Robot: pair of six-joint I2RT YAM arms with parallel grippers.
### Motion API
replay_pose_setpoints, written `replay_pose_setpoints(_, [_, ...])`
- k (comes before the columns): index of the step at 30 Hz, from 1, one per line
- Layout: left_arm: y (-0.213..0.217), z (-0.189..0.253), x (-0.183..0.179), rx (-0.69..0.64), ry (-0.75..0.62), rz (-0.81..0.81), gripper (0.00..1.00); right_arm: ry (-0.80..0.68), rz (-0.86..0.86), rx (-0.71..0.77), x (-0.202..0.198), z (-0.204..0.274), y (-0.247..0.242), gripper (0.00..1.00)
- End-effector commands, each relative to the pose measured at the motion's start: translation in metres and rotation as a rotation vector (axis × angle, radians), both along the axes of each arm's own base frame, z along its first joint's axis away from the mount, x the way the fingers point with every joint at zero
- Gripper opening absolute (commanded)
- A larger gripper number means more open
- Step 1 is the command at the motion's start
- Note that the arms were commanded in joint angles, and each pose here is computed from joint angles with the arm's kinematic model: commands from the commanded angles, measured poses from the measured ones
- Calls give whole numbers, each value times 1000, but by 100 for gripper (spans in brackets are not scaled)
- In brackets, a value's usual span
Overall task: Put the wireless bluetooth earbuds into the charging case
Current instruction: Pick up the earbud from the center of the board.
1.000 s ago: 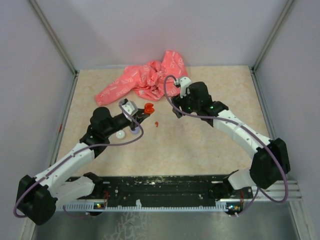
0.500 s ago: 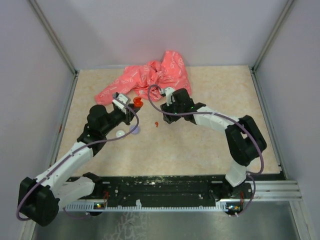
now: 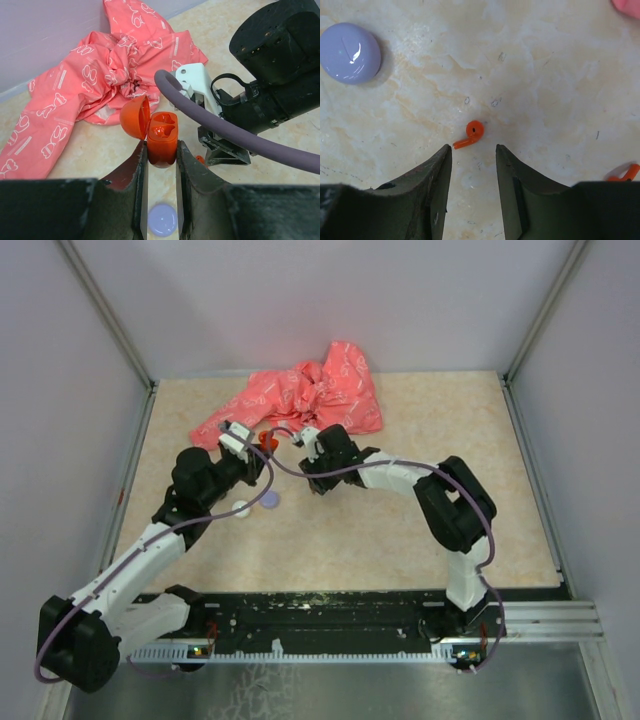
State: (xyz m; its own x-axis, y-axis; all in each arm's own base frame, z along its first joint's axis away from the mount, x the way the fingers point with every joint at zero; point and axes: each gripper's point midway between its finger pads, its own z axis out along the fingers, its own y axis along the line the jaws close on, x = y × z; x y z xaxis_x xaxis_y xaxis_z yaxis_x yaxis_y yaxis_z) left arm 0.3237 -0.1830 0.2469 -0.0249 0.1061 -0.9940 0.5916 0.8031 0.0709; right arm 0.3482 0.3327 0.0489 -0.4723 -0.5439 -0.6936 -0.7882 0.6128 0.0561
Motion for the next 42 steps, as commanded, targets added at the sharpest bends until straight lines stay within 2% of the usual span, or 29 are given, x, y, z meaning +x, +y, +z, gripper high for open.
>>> replay_pose_setpoints(1, [5,20,5,-33,-34,30,0,-78,24,27,19,16,21,41])
replay_pose_setpoints(7, [5,23,3,-40,-51,25,0,-78,42,-16,19,7,23,40])
replay_pose_setpoints(13, [3,23,2,-43,-50,9,0,-70,56,-30,18,1,26,34])
replay_pose_setpoints(23, [0,25,0,-53,-53,-6,0,-58,67,-88,17,-13,22,33])
replay_pose_setpoints(30, [-3,22,0,-54,-44,-22,0,-58,64,-146,16,-22,14,27])
replay_pose_setpoints(34, [-4,22,0,-58,-41,-28,0,-56,58,-173,13,-21,6,19])
replay_pose_setpoints(42, [-6,21,-1,-68,-33,-40,0,-95,14,-181,5,3,-13,18])
